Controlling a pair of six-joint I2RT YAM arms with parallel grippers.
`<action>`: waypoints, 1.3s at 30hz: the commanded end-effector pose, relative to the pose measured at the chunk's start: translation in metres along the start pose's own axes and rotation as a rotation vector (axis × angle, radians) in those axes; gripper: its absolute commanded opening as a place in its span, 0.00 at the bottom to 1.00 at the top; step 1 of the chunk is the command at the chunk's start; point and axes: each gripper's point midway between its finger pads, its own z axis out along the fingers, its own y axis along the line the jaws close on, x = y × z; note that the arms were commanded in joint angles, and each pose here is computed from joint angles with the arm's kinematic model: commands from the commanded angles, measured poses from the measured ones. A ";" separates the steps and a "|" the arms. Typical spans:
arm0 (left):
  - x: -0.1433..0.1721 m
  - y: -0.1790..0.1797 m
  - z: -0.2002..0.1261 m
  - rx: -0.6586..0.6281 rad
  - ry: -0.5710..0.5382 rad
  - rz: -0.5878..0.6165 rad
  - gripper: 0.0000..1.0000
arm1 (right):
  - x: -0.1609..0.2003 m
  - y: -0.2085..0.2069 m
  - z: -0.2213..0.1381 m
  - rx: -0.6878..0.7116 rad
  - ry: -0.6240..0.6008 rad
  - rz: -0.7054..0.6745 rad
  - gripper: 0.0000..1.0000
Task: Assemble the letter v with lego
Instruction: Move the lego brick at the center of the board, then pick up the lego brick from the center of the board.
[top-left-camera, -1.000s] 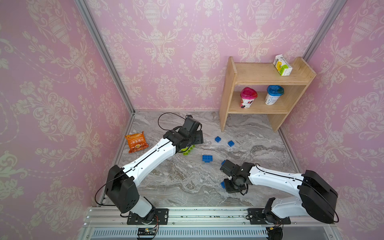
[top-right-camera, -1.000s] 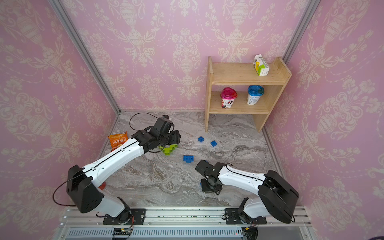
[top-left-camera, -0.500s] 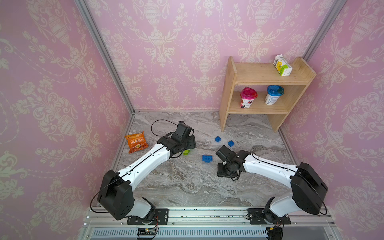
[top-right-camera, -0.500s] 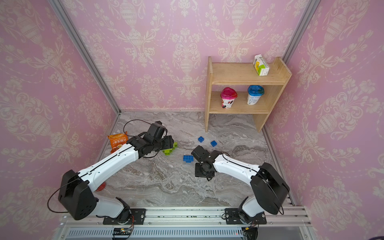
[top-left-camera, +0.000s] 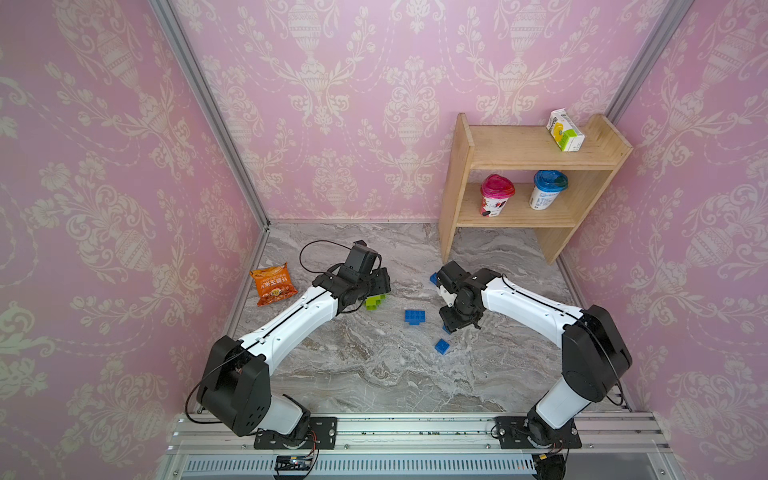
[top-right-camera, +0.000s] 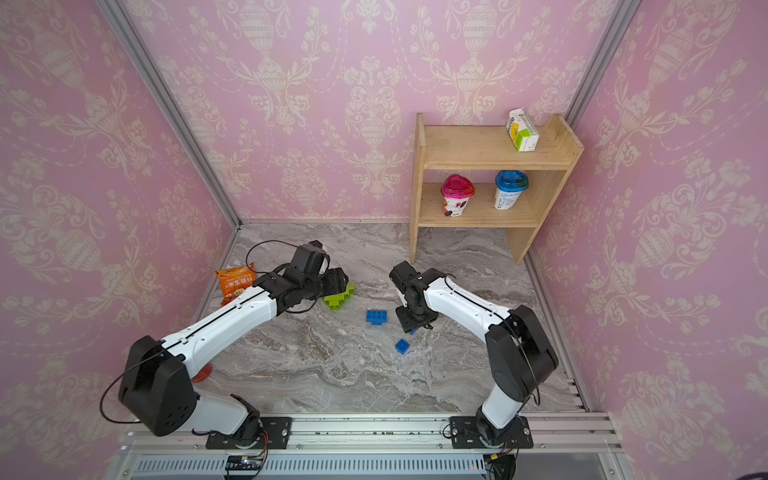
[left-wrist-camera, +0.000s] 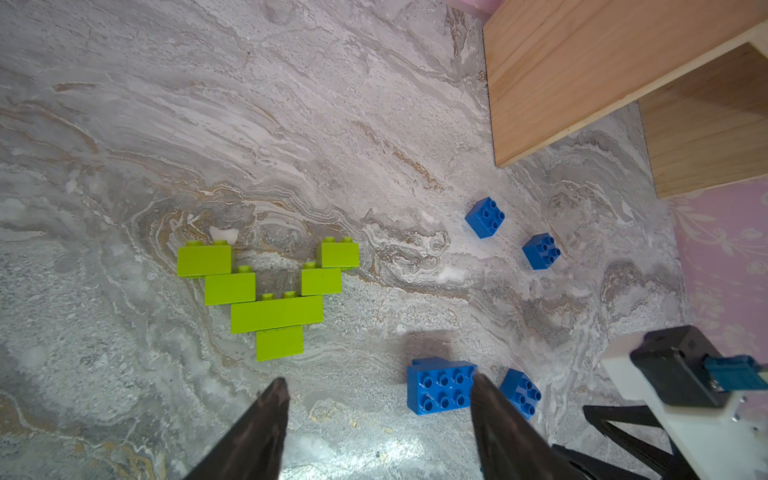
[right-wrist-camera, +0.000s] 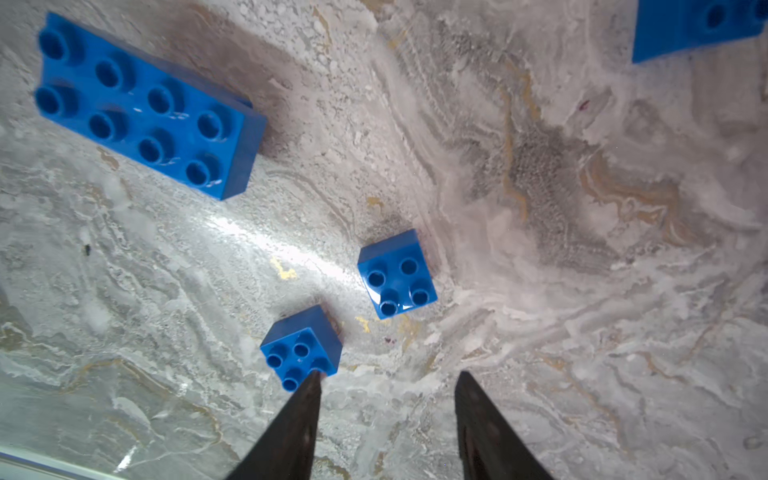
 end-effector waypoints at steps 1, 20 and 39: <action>0.005 0.004 0.006 0.011 0.022 0.014 0.70 | 0.000 -0.008 0.011 0.029 0.053 -0.140 0.55; 0.006 0.013 0.009 -0.017 0.015 -0.004 0.70 | -0.011 -0.009 0.051 -0.054 0.104 -0.118 0.53; 0.009 0.016 0.012 -0.028 0.016 -0.005 0.70 | -0.008 -0.011 0.040 -0.050 0.092 -0.078 0.28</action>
